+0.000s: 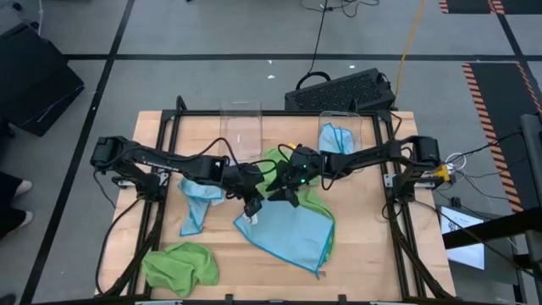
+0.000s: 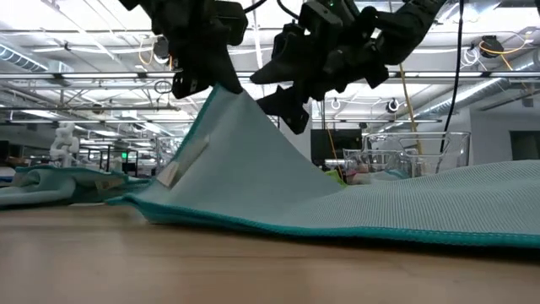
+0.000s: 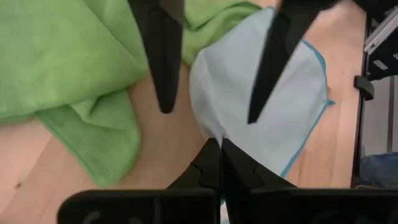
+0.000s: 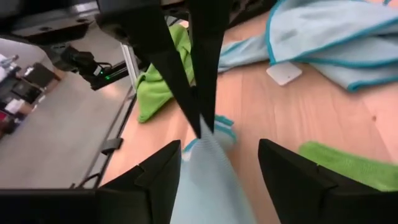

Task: Fold microfiber towels
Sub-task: Fold the right blue microfiber towel

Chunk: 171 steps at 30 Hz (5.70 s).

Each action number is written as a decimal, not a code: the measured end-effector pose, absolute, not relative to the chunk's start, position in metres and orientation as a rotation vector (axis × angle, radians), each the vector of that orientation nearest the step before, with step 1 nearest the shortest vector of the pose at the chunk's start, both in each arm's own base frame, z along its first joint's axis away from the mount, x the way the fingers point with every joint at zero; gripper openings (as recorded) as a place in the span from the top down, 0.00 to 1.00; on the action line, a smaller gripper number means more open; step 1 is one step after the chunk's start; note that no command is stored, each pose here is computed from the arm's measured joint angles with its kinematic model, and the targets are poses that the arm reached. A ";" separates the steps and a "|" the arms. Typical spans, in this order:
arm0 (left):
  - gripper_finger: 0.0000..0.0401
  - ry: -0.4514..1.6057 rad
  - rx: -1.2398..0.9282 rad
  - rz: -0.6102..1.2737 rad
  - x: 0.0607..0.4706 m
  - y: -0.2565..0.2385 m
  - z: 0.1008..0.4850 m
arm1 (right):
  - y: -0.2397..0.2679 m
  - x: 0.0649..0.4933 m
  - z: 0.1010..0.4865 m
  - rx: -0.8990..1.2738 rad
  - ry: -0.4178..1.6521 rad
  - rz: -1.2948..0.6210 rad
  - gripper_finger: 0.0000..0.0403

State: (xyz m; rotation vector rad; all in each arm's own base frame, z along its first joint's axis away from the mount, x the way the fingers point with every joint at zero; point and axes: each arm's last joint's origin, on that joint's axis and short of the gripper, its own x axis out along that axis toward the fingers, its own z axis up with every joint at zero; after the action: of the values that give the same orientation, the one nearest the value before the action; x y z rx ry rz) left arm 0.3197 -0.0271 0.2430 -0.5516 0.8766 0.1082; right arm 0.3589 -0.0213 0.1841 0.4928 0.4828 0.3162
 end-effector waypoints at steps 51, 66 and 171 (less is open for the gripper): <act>0.98 0.833 -0.552 0.080 0.322 -0.041 0.247 | -0.003 0.366 0.178 0.387 0.424 0.414 0.56; 0.98 0.832 -0.553 0.093 0.322 -0.040 0.247 | 0.011 0.367 0.178 0.387 0.426 0.378 0.74; 0.50 0.537 -0.522 -0.146 0.274 -0.031 0.096 | 0.018 0.343 0.217 0.094 0.425 0.224 1.00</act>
State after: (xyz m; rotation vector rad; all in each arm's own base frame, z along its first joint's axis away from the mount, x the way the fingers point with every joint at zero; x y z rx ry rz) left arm 0.2743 -0.0308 0.0961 -0.5216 0.5374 -0.1455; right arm 0.3430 0.0176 0.2172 0.0939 0.4252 0.2240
